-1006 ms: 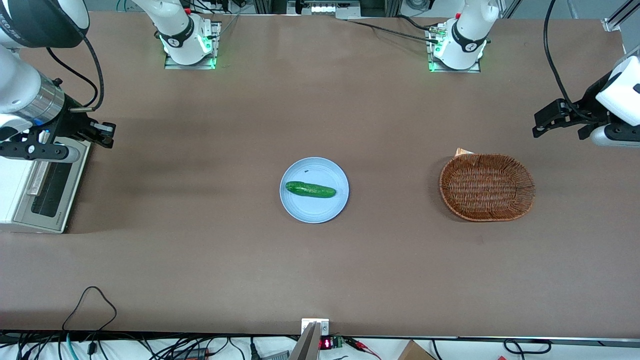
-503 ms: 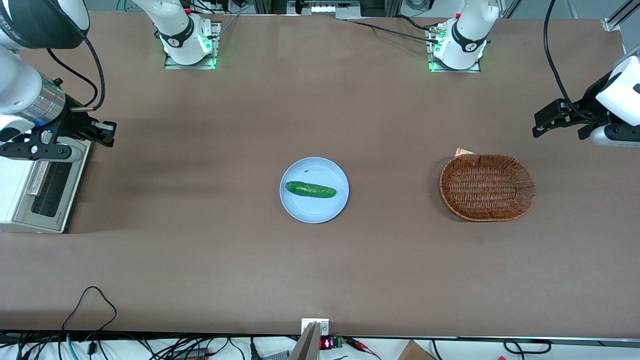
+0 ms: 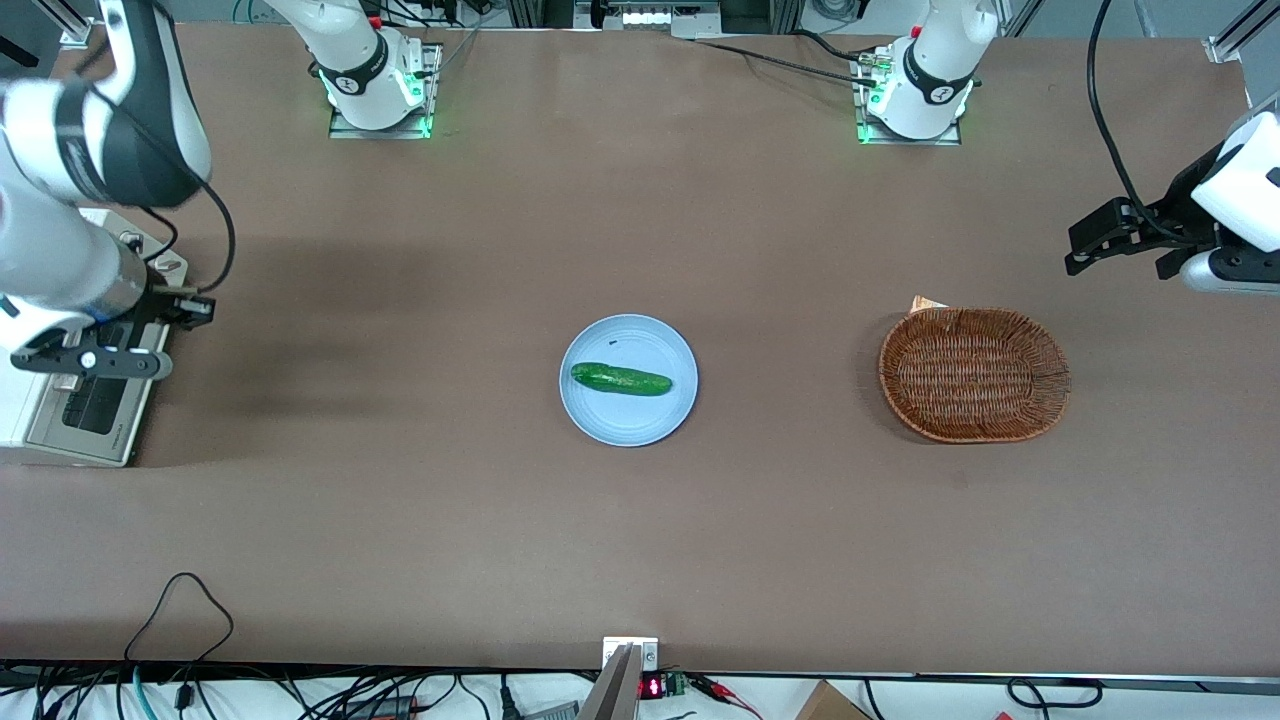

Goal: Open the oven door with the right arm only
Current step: 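Lower the closed right gripper in front of the oven door handle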

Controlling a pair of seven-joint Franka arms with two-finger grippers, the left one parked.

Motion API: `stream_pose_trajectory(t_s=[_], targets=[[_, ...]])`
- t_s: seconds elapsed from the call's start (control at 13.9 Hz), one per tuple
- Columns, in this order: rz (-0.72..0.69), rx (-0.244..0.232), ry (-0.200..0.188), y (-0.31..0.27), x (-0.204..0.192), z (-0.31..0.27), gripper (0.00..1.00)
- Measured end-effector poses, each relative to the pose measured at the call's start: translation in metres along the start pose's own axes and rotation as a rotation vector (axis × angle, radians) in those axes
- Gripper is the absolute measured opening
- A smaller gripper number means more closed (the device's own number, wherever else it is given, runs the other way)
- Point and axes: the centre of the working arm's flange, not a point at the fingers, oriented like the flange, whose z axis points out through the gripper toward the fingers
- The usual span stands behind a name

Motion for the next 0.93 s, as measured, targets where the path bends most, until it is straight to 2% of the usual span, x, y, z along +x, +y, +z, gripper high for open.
stream_pose_trajectory(t_s=[0.22,0.36,0.57,0.93], targets=[[-0.069,-0.094,-0.012,0.032,0.002,0.044,0.01],[-0.084,-0.133,-0.003,0.057,0.003,0.066,0.01],[-0.099,-0.226,-0.003,0.093,-0.001,0.103,0.01],[-0.074,-0.247,-0.031,0.119,-0.010,0.120,0.01]])
